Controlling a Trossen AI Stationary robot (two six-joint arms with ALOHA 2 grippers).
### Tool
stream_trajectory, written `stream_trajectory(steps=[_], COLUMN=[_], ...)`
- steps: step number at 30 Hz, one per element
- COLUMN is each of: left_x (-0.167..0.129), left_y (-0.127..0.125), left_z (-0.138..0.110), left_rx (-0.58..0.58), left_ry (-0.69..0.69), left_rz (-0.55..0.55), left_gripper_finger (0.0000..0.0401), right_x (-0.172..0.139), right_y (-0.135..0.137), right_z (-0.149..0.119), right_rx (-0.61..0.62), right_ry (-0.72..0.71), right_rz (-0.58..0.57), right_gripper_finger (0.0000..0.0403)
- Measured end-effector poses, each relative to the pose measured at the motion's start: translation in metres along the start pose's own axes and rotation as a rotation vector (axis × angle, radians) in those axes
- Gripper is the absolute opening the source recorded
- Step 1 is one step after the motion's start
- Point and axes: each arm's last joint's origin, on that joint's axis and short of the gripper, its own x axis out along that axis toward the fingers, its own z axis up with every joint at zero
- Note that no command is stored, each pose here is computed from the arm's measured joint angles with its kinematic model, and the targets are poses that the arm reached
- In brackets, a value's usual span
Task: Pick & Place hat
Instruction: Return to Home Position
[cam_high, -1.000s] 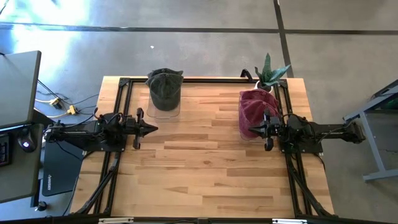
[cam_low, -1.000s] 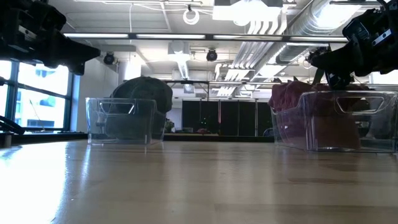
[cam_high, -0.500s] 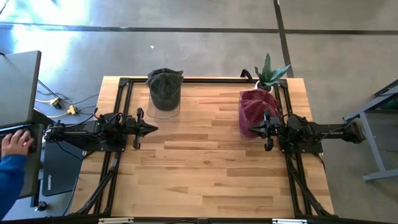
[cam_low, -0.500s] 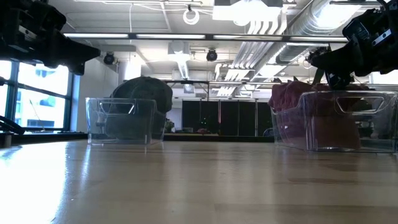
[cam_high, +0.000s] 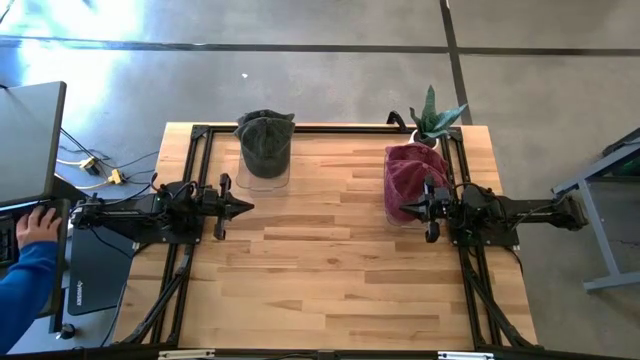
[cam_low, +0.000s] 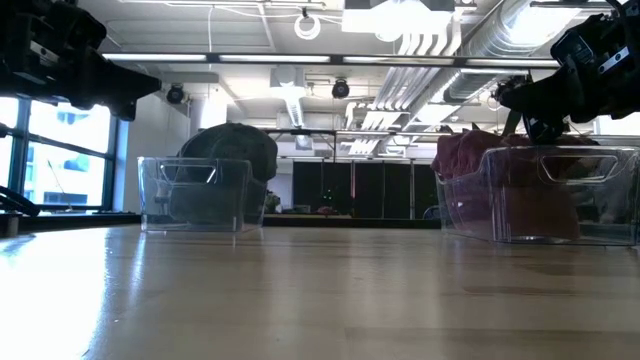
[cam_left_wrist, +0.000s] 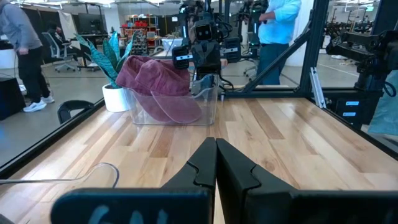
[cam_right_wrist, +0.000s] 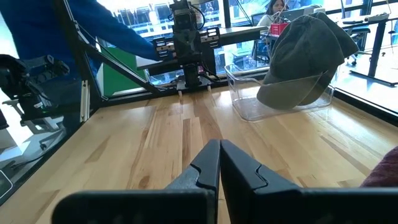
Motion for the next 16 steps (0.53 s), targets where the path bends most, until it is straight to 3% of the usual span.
stream_trajectory(steps=[16], left_x=[0.0], left_y=[0.0], left_z=[0.0], left_rx=[0.0], left_ry=[0.0], left_rz=[0.0], left_gripper_finger=[0.0001], right_x=[0.0], right_y=[0.0], right_z=[0.0], right_rx=[0.0], right_ry=[0.0], right_rz=[0.0], right_gripper_finger=[0.0008])
